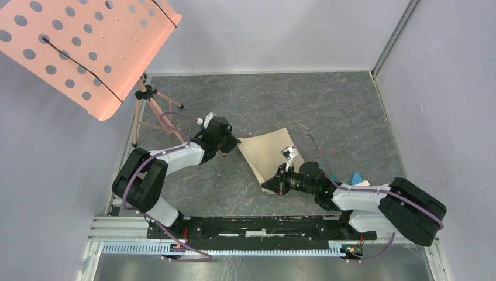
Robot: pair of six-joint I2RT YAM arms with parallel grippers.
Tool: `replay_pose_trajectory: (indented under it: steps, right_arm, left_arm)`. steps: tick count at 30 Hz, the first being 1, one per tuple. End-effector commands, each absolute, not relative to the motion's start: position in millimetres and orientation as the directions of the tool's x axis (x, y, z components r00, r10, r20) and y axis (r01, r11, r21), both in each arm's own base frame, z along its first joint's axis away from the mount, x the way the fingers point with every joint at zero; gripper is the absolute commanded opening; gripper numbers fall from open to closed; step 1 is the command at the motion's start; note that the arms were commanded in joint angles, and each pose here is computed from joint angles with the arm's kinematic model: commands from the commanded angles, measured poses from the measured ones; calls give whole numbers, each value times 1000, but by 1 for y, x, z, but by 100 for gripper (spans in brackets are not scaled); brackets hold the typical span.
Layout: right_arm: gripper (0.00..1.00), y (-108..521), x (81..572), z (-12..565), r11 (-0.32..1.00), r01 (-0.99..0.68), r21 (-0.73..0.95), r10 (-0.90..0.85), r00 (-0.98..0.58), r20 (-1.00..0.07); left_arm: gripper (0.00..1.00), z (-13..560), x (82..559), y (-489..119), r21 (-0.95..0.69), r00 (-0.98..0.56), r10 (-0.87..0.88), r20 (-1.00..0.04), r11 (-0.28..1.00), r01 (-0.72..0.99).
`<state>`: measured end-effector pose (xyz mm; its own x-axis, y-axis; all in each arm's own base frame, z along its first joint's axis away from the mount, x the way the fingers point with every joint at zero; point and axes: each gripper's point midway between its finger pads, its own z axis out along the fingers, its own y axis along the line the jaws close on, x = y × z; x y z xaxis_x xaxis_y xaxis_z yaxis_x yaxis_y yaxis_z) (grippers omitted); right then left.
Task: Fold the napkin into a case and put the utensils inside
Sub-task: Pick up the lower triangle-folded napkin from the center of the board, then fold the lower triangle-folded napkin at the center of the board.
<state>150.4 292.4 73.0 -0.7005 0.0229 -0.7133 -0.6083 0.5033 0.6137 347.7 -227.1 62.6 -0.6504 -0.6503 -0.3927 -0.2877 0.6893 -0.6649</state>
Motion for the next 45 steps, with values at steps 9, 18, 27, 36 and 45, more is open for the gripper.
replay_pose_trajectory:
  steps: [9, 18, 27, 36, 45]
  right_arm:
    - [0, 262, 123, 50, 433, -489, 757, 98, -809, -579]
    - [0, 230, 133, 13, 600, -413, 685, 103, -810, -578]
    - [7, 221, 142, 5, 661, -463, 590, 41, -763, -645]
    - [51, 227, 174, 32, 682, -573, 455, -25, -639, -769]
    - [74, 224, 201, 45, 732, -586, 349, -65, -569, -820]
  left_arm:
    - [2, 107, 356, -199, -206, -473, -483, -737, 827, -523]
    - [2, 103, 381, -253, -135, -496, -404, -769, 860, -492]
    - [2, 79, 390, -283, -81, -578, -340, -742, 901, -425]
    - [2, 65, 382, -298, -65, -630, -291, -720, 932, -355]
    - [2, 61, 378, -306, -53, -655, -255, -711, 949, -312]
